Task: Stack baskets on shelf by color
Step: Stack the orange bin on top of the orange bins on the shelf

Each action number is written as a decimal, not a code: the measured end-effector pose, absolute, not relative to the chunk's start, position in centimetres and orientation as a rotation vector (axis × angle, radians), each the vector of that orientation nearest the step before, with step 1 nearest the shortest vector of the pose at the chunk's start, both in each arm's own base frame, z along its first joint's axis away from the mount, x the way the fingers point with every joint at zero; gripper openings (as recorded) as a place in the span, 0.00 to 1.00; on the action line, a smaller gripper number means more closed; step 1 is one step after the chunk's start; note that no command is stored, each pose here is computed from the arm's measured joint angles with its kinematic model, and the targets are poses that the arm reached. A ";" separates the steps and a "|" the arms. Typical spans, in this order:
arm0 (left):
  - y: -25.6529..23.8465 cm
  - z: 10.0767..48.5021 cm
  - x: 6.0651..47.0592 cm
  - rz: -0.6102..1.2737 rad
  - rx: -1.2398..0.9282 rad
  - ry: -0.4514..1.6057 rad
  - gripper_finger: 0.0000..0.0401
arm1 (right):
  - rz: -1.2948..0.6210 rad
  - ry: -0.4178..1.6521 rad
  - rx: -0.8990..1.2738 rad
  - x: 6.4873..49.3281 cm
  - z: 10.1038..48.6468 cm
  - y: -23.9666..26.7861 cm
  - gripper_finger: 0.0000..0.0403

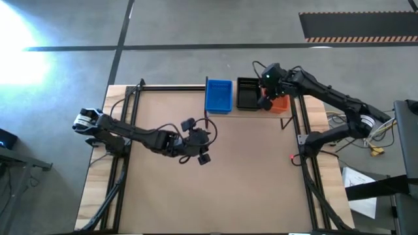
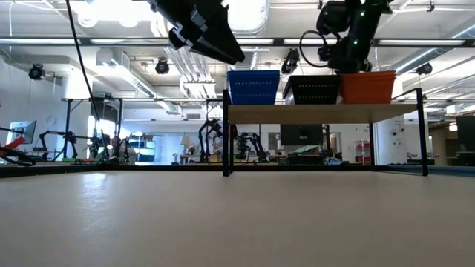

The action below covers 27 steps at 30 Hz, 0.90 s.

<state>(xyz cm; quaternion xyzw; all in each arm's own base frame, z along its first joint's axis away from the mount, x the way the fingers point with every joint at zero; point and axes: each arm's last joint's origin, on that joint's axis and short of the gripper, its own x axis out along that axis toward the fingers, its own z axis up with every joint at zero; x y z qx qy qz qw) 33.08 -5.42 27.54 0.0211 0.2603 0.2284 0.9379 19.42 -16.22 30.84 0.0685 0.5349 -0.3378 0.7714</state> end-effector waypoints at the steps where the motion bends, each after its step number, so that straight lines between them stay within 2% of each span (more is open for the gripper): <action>1: -5.6 27.5 33.1 0.462 0.044 0.531 0.34 | -0.725 1.165 0.145 19.6 30.7 -16.3 0.02; 8: -5.8 27.5 33.0 0.453 0.046 0.531 0.34 | -0.639 1.114 0.121 20.5 30.6 -16.4 0.02; 18: -5.8 27.4 33.0 0.454 0.048 0.535 0.34 | -0.588 1.100 0.032 20.0 31.5 -16.0 0.02; 27: -5.9 27.4 33.0 0.453 0.047 0.531 0.34 | -0.564 1.019 0.042 20.2 32.1 -16.0 0.02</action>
